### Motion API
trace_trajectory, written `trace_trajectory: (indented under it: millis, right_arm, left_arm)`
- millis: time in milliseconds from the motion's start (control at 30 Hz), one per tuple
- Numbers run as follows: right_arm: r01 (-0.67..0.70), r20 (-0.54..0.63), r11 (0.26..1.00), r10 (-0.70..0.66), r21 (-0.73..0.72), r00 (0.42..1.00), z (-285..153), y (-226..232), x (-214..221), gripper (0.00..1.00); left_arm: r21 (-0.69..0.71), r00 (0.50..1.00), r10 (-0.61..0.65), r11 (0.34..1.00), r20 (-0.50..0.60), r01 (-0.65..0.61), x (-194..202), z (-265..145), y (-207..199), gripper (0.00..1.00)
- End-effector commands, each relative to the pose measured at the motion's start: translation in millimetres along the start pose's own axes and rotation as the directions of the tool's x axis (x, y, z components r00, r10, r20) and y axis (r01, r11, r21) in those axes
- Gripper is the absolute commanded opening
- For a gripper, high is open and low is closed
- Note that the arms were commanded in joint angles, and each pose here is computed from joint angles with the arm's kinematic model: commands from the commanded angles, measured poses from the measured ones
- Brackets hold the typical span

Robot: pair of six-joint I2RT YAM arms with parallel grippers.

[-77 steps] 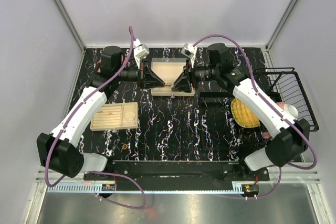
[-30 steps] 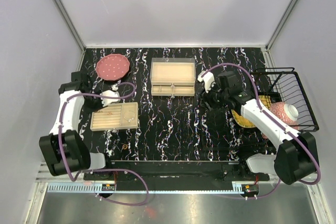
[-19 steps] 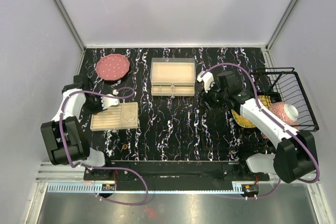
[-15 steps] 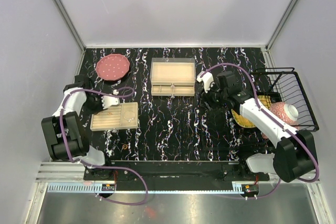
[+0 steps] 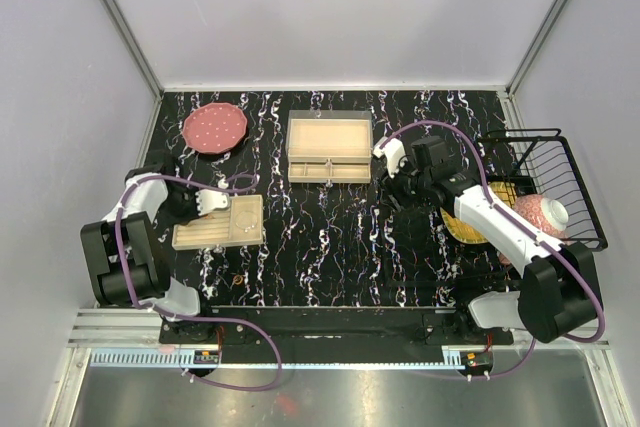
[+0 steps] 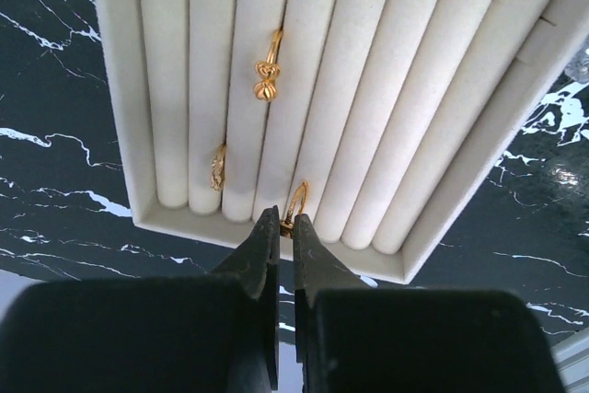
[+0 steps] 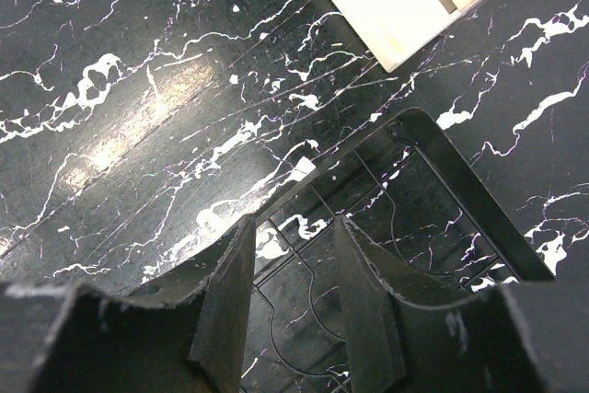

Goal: Organize the mixed jewelry

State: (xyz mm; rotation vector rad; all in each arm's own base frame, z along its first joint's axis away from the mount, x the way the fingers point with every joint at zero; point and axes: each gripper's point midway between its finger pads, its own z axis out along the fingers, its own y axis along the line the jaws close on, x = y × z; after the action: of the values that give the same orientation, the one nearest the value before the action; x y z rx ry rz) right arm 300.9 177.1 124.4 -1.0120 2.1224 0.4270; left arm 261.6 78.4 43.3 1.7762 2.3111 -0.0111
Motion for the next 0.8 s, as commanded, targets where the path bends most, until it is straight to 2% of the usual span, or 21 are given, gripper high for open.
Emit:
trace_trajectory:
  millis: [0,767]
  right_arm:
    - [0.017,0.027,1.0,-0.017,-0.002,0.999,0,-2,-7,0.45]
    - [0.011,0.002,1.0,-0.011,-0.026,1.0,4,1,0,0.46]
  left_arm:
    - [-0.032,0.999,0.042,0.999,-0.002,-0.042,-1,-4,0,0.0]
    - [-0.101,0.996,0.083,0.992,0.014,-0.081,-7,-17,7,0.0]
